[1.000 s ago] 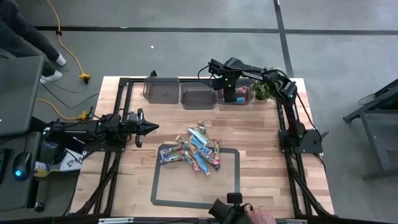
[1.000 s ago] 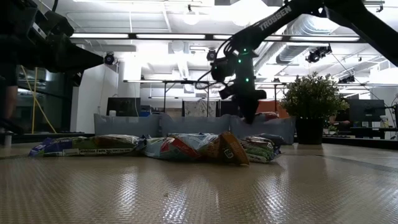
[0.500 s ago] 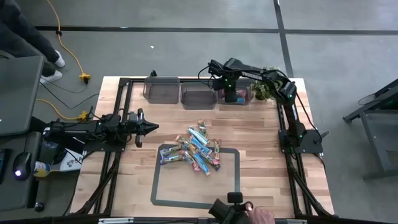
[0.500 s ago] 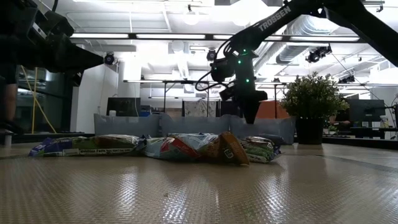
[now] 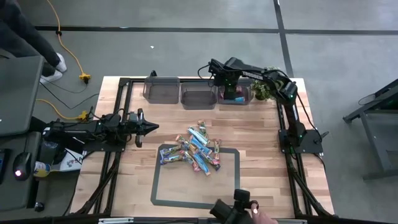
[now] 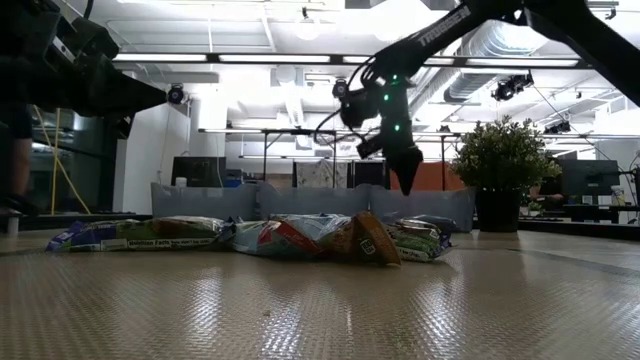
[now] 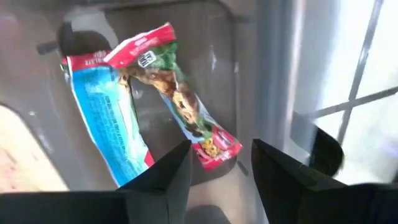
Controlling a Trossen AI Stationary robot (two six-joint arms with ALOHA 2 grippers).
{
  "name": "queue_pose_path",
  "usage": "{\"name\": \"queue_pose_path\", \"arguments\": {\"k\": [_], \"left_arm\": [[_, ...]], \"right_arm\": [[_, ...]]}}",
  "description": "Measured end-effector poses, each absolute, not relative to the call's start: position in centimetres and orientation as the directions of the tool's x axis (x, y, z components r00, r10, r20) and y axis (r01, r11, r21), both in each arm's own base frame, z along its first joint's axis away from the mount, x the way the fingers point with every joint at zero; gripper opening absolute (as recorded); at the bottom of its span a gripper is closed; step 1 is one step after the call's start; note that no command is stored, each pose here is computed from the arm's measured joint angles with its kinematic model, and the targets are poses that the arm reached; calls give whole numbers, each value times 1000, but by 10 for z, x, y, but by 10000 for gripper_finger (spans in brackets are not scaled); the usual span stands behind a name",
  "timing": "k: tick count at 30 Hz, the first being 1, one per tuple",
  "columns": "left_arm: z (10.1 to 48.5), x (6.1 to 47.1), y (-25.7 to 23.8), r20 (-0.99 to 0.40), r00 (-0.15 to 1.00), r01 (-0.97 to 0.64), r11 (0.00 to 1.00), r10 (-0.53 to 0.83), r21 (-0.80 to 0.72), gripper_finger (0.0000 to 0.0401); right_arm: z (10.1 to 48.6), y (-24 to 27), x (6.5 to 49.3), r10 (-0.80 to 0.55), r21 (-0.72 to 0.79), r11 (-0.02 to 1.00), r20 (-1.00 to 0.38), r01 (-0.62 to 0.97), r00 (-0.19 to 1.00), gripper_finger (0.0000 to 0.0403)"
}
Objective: Pick and place Granola Bars by type
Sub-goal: Put the red granola bar into the right black bin
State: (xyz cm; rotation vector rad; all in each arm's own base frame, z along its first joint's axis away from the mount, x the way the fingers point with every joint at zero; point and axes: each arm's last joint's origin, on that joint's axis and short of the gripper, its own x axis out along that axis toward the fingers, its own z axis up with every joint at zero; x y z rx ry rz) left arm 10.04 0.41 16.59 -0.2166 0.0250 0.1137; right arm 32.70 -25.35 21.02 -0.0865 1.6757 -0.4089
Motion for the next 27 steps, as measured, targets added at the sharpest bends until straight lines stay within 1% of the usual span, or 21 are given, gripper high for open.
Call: {"name": "queue_pose_path", "arguments": {"k": [5,8,10,15,18,23,27], "left_arm": [[166,100,4,-37,993,-118,970,112,-213,1],[166,100,4,-37,993,-118,970,112,-213,1],[166,100,4,-37,993,-117,970,112,-213,1],[166,100,4,-37,993,-117,970,112,-213,1],[166,100,4,-37,993,-117,970,112,-213,1],[166,100,4,-37,993,-117,970,111,-213,1],[166,100,4,-37,993,-117,970,112,-213,1]], "right_arm": [[237,-249,321,-322,-332,914,-943,232,-83,152],[255,-244,319,-333,-322,901,-943,290,-12,152],[268,-240,316,-329,-291,886,-943,360,48,152],[296,-230,310,-261,-103,834,-939,542,224,152],[309,-223,307,-194,30,815,-927,579,321,152],[328,-208,305,-47,251,804,-877,539,478,152],[338,-194,308,57,359,816,-830,454,555,152]]}}
